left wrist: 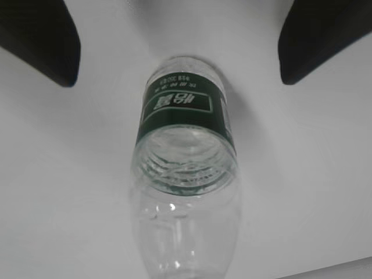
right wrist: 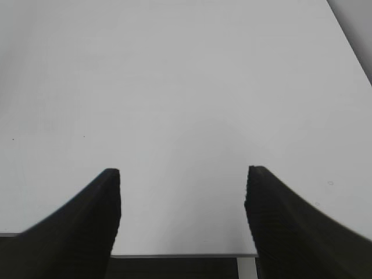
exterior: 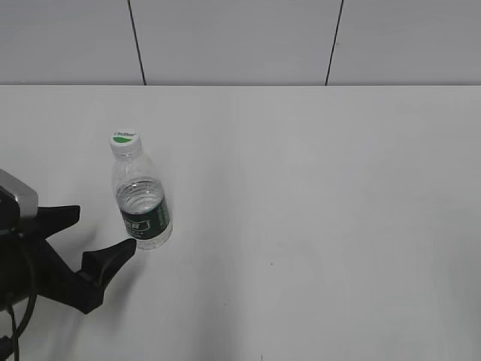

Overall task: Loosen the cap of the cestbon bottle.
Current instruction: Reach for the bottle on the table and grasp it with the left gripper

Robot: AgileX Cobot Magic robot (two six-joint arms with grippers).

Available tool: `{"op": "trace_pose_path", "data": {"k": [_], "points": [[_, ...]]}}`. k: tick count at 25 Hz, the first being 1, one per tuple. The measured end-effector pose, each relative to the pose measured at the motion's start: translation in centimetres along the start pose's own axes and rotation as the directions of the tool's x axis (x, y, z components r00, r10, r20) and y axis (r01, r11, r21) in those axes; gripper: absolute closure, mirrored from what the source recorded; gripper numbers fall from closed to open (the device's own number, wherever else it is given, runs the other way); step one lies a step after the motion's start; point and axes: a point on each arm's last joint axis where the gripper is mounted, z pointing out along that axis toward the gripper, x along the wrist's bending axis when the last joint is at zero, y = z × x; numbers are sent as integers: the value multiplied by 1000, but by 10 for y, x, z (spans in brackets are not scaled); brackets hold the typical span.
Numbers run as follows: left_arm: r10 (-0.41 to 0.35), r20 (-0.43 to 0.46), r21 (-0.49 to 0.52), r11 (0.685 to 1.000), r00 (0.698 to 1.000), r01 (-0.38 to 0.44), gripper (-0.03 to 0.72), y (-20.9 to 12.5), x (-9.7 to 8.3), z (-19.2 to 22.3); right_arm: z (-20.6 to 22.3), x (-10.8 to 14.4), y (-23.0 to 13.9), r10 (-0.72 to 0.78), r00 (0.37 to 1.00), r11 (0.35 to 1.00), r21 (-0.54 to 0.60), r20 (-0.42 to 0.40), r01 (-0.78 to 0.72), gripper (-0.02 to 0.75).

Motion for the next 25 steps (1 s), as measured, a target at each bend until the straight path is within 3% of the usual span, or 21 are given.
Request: {"op": "trace_pose_path", "data": {"k": [4,8,15,25], "points": [[-34,26,-26,999,999,34,75,-7,3,6,0,0,0,0,1000,1000,0,0,0,218],[-77,48,35,997,996,75,81,-23,10,14,0,0,0,0,1000,1000,0,0,0,218],[-54,115,-18,998,992,57,93,-13,22,28,0,0,0,0,1000,1000,0,0,0,218],[37,250,-104,995,968,-11,95,16,37,61,0,0,0,0,1000,1000,0,0,0,218]]}}
